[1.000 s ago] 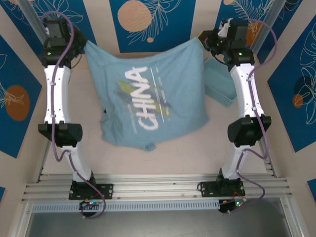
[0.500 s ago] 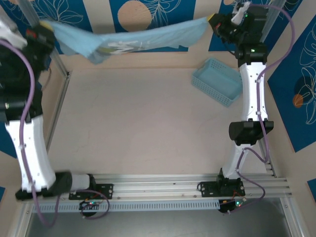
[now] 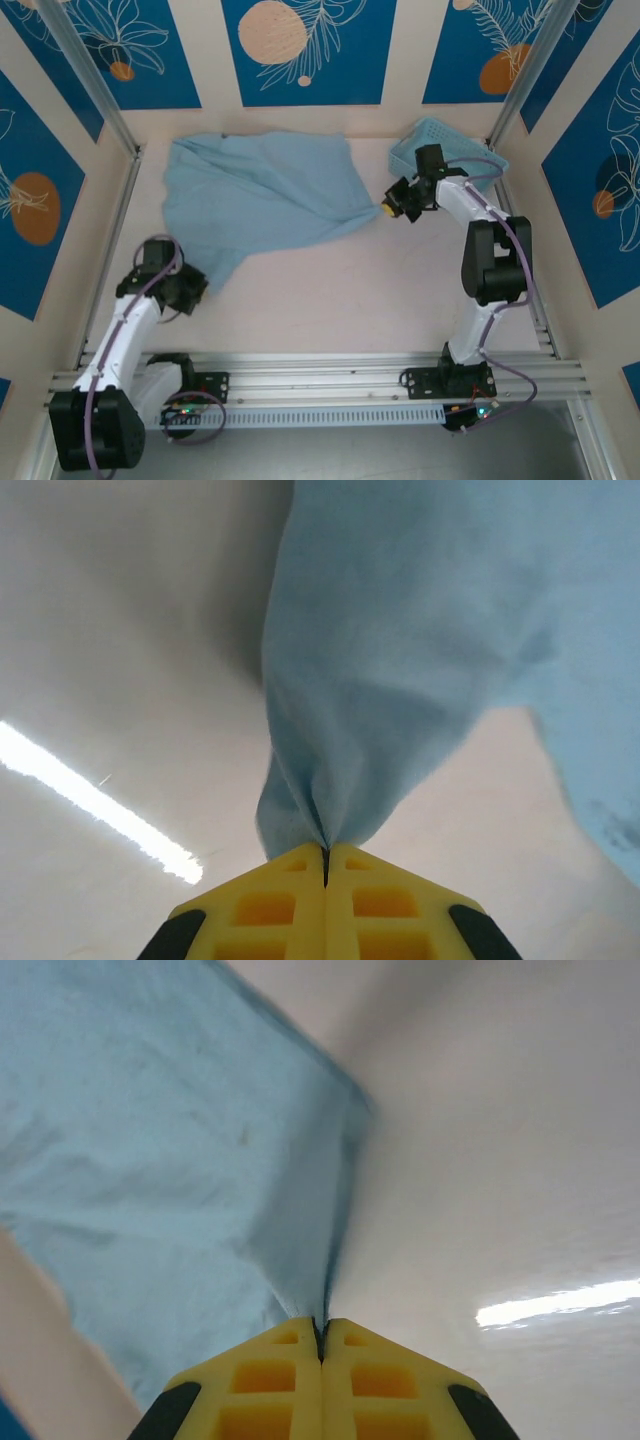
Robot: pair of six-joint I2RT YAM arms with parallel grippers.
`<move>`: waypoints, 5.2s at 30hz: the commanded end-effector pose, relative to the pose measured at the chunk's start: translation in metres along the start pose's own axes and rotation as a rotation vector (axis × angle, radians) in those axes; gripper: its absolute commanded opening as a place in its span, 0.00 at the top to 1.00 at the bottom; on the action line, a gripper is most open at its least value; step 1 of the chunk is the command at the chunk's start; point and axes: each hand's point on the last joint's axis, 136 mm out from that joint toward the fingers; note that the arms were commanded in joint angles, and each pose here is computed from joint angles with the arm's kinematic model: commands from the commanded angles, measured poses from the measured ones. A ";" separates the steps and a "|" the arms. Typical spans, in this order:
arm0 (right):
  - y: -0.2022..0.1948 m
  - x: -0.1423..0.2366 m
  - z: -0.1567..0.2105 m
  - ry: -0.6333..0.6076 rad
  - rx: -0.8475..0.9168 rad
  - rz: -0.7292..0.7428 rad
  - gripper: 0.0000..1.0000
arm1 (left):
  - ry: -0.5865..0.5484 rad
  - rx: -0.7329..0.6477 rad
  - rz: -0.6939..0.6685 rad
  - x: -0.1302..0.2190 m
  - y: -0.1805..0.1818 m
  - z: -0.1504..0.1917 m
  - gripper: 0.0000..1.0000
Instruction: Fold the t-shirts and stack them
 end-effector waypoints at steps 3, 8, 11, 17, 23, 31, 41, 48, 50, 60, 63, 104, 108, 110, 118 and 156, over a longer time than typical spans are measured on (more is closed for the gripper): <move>-0.051 0.009 0.031 0.060 -0.040 0.236 1.00 | 0.071 0.058 -0.006 0.002 0.018 0.023 1.00; -0.086 0.027 0.062 0.065 -0.082 0.383 1.00 | 0.070 0.100 -0.019 0.007 0.031 0.028 1.00; -0.104 0.036 0.083 0.067 -0.101 0.449 1.00 | 0.080 0.128 -0.039 0.006 0.040 0.031 1.00; -0.128 0.050 0.112 0.077 -0.106 0.499 1.00 | 0.029 0.149 -0.043 0.024 0.047 0.029 1.00; -0.126 0.033 0.123 0.136 -0.084 0.445 1.00 | -0.029 0.215 -0.131 0.048 0.077 0.032 1.00; -0.120 0.033 0.119 0.141 -0.010 0.524 1.00 | -0.037 0.289 -0.125 0.042 0.092 0.033 1.00; -0.135 0.058 0.117 0.098 -0.015 0.555 1.00 | -0.208 0.202 -0.094 0.073 0.063 0.007 1.00; -0.131 0.067 0.097 0.063 0.019 0.567 1.00 | -0.215 0.110 -0.146 0.077 0.037 0.002 1.00; -0.127 0.065 0.094 0.066 0.021 0.546 1.00 | -0.259 0.086 -0.149 0.075 0.032 -0.007 1.00; -0.132 0.049 0.101 0.120 0.018 0.557 1.00 | -0.269 -0.006 -0.324 0.033 0.036 -0.021 1.00; -0.138 0.042 0.102 0.139 0.017 0.562 1.00 | -0.199 0.024 -0.364 0.017 0.065 -0.008 1.00; -0.145 0.037 0.108 0.175 0.003 0.531 1.00 | 0.020 -1.001 -0.499 -0.050 0.028 0.083 0.97; -0.145 0.036 0.107 0.173 0.003 0.533 1.00 | 0.055 -0.973 -0.503 -0.033 0.028 0.094 1.00; -0.146 0.036 0.107 0.174 0.001 0.538 1.00 | 0.125 -0.936 -0.512 -0.026 0.030 0.108 1.00; -0.149 0.035 0.106 0.177 0.007 0.552 1.00 | 0.377 -0.858 -0.471 -0.026 0.027 0.162 0.72; -0.150 0.042 0.119 0.180 0.015 0.530 1.00 | -0.083 -0.236 -0.464 0.001 0.082 0.044 1.00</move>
Point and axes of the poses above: each hand's point on the last joint's axis, 136 mm out from that joint toward the fingers, its own x axis back along the fingers, its own y axis along the line the jaws close on, z = x × y, and after that the axes turned 14 degrees about x, right-handed
